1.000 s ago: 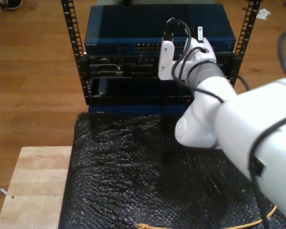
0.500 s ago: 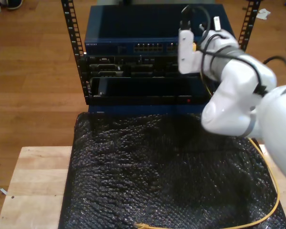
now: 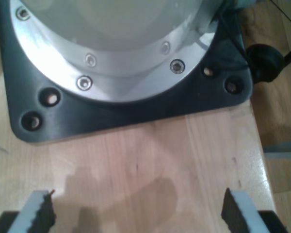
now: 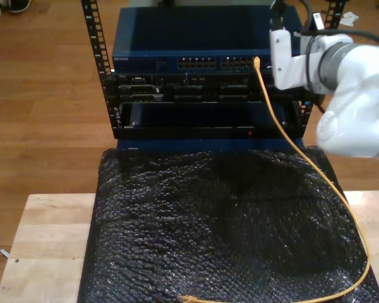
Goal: Grab the cable and plug it in
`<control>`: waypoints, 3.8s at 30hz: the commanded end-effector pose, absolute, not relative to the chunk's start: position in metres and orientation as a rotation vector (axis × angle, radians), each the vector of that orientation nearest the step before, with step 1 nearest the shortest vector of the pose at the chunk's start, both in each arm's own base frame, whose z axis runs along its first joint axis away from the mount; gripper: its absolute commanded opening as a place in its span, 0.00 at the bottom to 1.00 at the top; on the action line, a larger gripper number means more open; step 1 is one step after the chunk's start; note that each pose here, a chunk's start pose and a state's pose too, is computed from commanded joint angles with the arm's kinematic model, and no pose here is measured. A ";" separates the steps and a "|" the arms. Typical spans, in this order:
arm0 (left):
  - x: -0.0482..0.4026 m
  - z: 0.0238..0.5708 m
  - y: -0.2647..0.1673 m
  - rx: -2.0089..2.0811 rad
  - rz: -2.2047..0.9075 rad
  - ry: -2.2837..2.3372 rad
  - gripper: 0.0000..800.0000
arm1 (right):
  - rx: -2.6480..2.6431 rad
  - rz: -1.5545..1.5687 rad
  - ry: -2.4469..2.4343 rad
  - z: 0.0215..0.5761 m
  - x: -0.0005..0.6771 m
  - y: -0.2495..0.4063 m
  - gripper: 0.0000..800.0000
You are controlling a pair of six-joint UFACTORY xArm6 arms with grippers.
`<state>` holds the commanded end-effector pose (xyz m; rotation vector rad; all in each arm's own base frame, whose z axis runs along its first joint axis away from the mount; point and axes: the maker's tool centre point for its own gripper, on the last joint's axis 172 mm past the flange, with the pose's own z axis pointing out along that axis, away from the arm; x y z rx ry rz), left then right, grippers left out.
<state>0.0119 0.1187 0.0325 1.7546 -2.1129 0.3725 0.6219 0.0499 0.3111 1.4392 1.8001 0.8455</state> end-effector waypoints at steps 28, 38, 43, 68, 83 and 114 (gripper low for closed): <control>0.012 0.033 0.119 1.755 0.373 -2.113 1.00 | 1.775 0.295 2.203 0.248 0.439 -0.197 0.98; 0.012 0.033 0.119 1.755 0.373 -2.113 1.00 | 2.006 0.248 2.222 0.239 0.333 -0.257 0.99; 0.012 0.033 0.119 1.755 0.373 -2.113 1.00 | 2.127 0.273 2.267 0.228 0.263 -0.263 0.99; 0.012 0.033 0.119 1.755 0.373 -2.113 1.00 | 2.130 0.337 2.387 0.161 0.068 -0.217 0.99; 0.012 0.033 0.119 1.755 0.373 -2.113 1.00 | 2.198 0.402 2.380 0.102 0.049 -0.171 0.99; 0.012 0.033 0.119 1.755 0.373 -2.113 1.00 | 2.028 0.409 2.522 0.027 0.029 -0.148 0.99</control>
